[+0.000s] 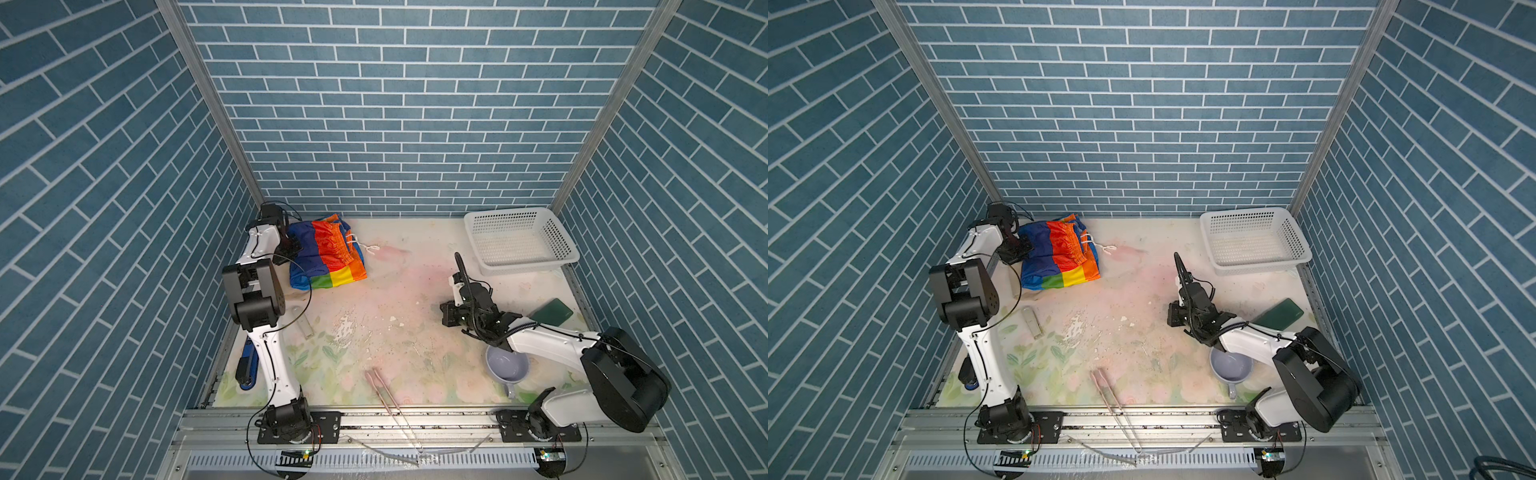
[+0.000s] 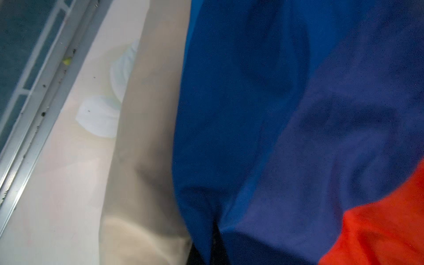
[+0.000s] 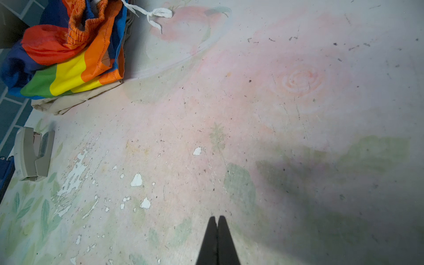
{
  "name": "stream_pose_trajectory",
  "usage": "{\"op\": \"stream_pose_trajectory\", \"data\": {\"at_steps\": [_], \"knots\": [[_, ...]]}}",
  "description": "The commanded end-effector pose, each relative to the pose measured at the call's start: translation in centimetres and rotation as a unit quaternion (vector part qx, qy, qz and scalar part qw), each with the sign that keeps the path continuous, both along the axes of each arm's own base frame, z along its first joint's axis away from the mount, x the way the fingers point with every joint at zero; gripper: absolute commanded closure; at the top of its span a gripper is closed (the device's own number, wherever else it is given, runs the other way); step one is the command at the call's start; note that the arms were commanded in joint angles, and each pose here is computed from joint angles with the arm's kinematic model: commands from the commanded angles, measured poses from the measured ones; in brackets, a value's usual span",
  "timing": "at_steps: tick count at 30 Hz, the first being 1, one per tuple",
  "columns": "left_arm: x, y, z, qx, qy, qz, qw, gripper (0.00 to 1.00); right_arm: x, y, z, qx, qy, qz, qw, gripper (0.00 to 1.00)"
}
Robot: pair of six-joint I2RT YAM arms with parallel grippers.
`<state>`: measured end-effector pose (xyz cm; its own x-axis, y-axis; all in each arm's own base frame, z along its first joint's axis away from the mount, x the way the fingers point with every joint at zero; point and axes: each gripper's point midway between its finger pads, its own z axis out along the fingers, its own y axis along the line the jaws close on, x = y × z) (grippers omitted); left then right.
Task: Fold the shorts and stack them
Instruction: 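Carry the rainbow shorts onto the beige shorts with the left gripper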
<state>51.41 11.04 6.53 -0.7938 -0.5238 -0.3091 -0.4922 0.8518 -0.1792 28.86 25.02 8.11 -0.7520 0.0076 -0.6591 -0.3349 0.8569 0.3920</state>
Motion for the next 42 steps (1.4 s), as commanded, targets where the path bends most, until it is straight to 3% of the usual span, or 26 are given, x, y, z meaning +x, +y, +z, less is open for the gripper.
{"op": "stream_pose_trajectory", "data": {"at_steps": [1,7,12,21,22,23,25,26,34,42], "knots": [[0.7,0.8,0.7,0.01,-0.005,-0.013,1.0,0.99,-0.1,-0.3,-1.0,0.002,0.02,-0.016,1.0,1.0],[0.1,1.3,-0.1,0.025,0.016,-0.017,0.999,0.74,0.4,0.5,-1.3,0.011,0.027,-0.012,1.0,1.0],[-2.6,4.0,2.1,0.098,0.053,0.041,0.993,0.72,0.5,1.4,-1.4,0.027,0.035,-0.006,0.999,1.0],[-4.8,3.4,11.4,0.104,-0.042,0.098,0.989,0.58,1.2,1.2,0.8,0.021,0.005,-0.006,1.0,1.0],[-4.7,2.9,11.7,0.095,-0.055,0.094,0.989,0.6,1.3,1.1,1.2,0.019,-0.001,-0.008,1.0,1.0],[-4.5,2.3,11.9,0.089,-0.064,0.088,0.99,0.68,1.3,0.9,1.4,0.016,-0.006,-0.01,1.0,1.0],[-4.2,1.5,11.4,0.085,-0.066,0.077,0.991,0.93,1.3,0.4,1.8,0.009,-0.014,-0.013,1.0,1.0],[-3.8,1.2,11.0,0.083,-0.065,0.071,0.992,1.0,1.3,0.3,1.9,0.005,-0.017,-0.013,1.0,1.0],[-1.5,-0.5,5.1,0.04,-0.041,0.061,0.996,1.0,1.2,-1.9,1.8,-0.044,-0.039,-0.03,0.998,1.0],[-3.0,-0.2,-1.7,0.044,0.039,0.071,0.996,1.0,1.6,-2.4,0.4,-0.058,-0.027,-0.035,0.997,1.0]]}}
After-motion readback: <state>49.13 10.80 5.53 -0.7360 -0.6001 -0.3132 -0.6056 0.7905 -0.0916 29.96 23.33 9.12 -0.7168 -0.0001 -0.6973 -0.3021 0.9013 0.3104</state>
